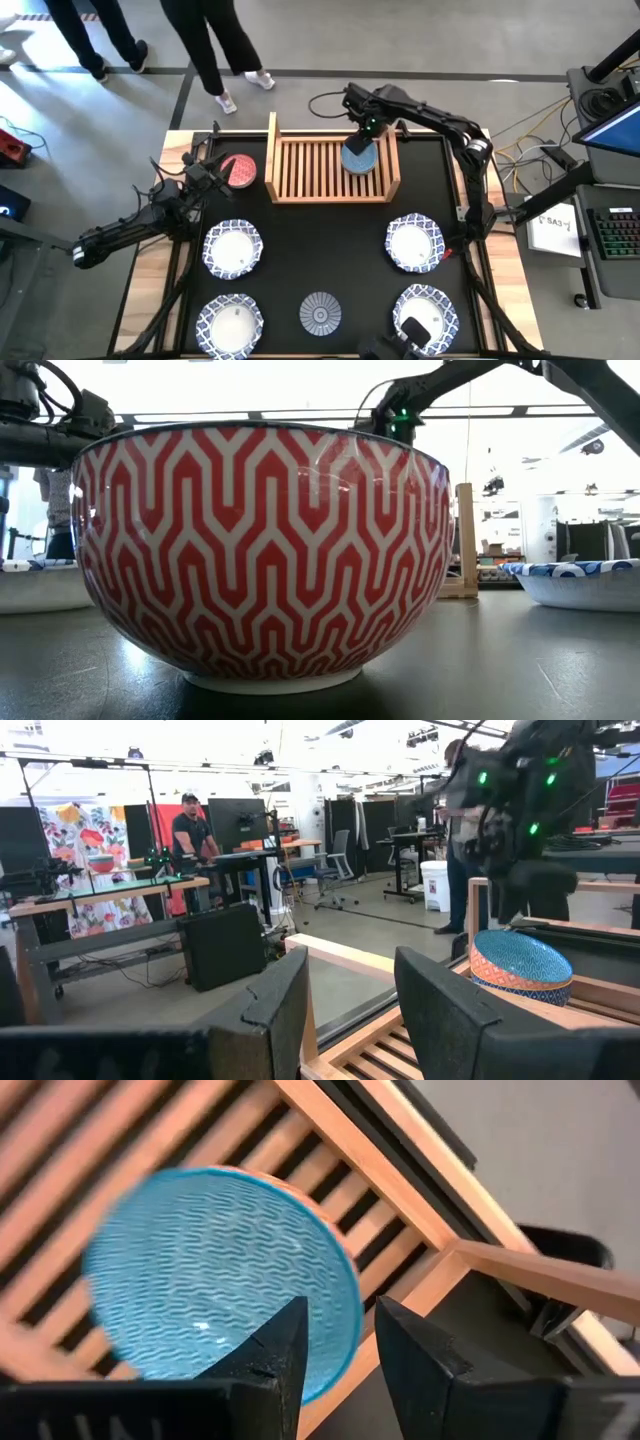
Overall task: Place and stack bowls onto a shelf
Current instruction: Stack the blue patterned bowl on top of the light blue patterned bowl on the shelf
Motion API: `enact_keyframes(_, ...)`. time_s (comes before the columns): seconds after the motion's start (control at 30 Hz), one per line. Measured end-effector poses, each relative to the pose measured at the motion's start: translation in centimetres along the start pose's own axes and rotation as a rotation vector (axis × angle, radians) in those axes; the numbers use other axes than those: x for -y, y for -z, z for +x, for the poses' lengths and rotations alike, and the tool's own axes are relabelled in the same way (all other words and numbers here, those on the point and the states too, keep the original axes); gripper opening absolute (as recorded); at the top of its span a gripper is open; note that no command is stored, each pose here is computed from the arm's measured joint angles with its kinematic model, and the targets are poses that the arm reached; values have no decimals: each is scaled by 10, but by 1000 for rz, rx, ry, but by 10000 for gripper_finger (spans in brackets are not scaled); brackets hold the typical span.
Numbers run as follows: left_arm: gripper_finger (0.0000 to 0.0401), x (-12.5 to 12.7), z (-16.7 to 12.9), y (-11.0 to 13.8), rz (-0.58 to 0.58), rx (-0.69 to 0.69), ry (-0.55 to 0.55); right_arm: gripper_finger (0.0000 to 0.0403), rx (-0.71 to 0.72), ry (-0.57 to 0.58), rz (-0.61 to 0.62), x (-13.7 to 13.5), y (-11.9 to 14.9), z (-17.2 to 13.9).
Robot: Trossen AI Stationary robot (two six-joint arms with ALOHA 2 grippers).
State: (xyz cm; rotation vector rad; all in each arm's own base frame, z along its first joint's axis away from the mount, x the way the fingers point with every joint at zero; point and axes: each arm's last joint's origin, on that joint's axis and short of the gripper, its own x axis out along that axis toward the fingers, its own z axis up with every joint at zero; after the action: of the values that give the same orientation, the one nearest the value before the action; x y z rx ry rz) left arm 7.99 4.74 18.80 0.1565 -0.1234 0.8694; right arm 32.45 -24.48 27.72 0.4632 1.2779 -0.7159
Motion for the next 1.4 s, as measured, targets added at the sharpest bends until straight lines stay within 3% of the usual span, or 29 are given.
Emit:
enact_keyframes(0.17, 134, 0, 0, 0, 0, 0, 0, 103, 82, -29, -55, -25, -5, -30)
enact_keyframes(0.3, 134, 0, 0, 0, 0, 0, 0, 97, 89, -96, -157, -68, 5, -39)
enact_keyframes(0.7, 134, 0, 0, 0, 0, 0, 0, 110, 1, -199, -438, -201, 84, -44)
enact_keyframes(1.03, 134, 0, 0, 0, 0, 0, 0, 152, -103, -271, -376, -259, 147, -36)
enact_keyframes(1.4, 134, 0, 0, 0, 0, 0, 0, 164, -110, -370, -333, -290, 180, -27)
